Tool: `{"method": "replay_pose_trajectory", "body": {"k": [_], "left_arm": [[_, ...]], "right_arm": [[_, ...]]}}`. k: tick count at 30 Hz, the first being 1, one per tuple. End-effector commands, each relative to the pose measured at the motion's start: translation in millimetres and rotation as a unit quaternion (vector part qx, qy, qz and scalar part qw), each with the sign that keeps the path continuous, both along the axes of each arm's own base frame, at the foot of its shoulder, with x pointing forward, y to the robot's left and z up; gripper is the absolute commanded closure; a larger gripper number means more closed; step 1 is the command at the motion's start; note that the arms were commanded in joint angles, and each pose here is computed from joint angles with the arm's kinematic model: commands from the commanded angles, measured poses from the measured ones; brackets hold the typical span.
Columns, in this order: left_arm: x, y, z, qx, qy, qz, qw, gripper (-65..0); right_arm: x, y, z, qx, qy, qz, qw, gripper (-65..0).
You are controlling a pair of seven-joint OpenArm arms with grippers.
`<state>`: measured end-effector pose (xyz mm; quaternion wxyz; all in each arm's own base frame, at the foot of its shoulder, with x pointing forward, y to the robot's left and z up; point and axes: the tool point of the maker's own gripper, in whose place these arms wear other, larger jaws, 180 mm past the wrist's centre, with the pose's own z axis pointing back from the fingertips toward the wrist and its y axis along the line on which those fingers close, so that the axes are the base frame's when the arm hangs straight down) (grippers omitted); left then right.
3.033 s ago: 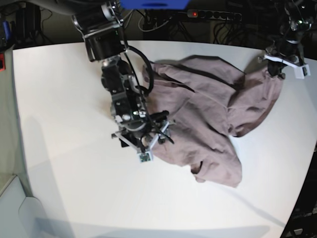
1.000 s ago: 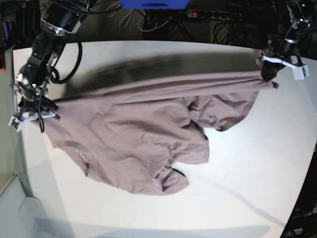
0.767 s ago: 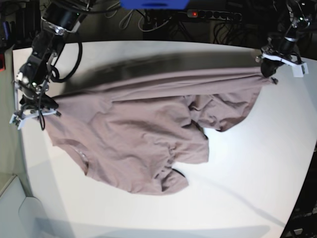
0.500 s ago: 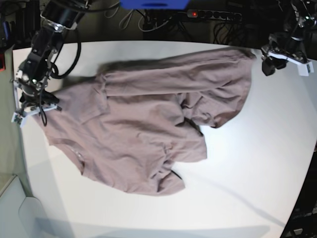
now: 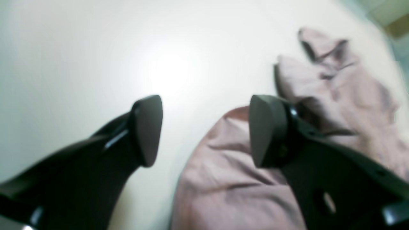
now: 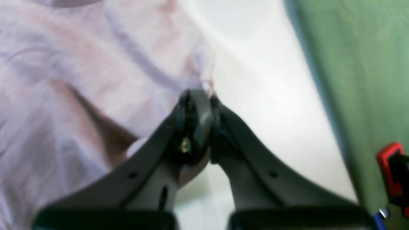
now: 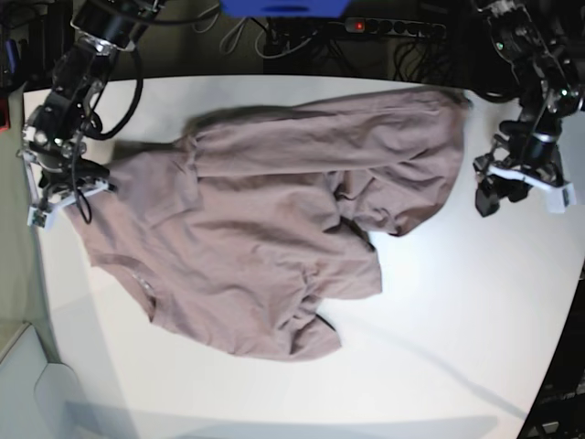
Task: Layout the t-shirt on the table in an organized manner, then fold the t-shirt properly
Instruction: 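Regrasp the t-shirt edges with both grippers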
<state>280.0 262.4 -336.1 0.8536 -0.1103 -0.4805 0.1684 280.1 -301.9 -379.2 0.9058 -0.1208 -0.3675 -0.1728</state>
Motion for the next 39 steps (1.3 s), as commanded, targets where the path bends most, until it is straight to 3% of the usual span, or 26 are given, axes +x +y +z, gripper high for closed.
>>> {"method": "replay_pose_trajectory", "body": {"k": [1, 5, 11, 19, 23, 27, 32, 36, 39], "left_arm": [[17, -5, 12, 0.017, -0.022, -0.014, 1.0, -41.5], [46, -36, -13, 0.055, 0.016, -0.068, 0.996, -41.5], [72, -70, -38, 0.067, 0.051, -0.122, 0.989, -41.5], [80, -98, -66, 0.057, 0.088, -0.165, 0.981, -41.4], [83, -117, -74, 0.06, 0.08, -0.191, 0.977, -41.0], [79, -121, -83, 0.064, 0.085, -0.202, 0.974, -28.5], [77, -114, -91, 0.064, 0.097, -0.196, 0.974, 0.0], [82, -101, -77, 0.078, 0.08, -0.188, 0.976, -0.3], [81, -78, -62, 0.082, 0.062, -0.154, 0.983, -0.2]], "right_arm": [[9, -7, 16, -0.014, -0.026, 0.002, 0.9996, 0.0], [8, -7, 16, -0.014, -0.024, 0.001, 0.9996, 0.0], [-5, -11, 5, 0.005, 0.043, -0.004, 0.9991, 0.0], [2, -11, 11, 0.004, 0.037, -0.003, 0.9993, 0.0], [2, -11, 11, 0.004, 0.036, -0.003, 0.9994, 0.0], [3, -11, 11, 0.004, 0.035, -0.003, 0.9994, 0.0], [3, -10, 11, 0.004, 0.035, -0.001, 0.9994, 0.0], [7, -4, 9, 0.004, 0.039, 0.013, 0.9991, 0.0], [10, -1, 8, -0.003, 0.044, 0.027, 0.9987, 0.0]]}}
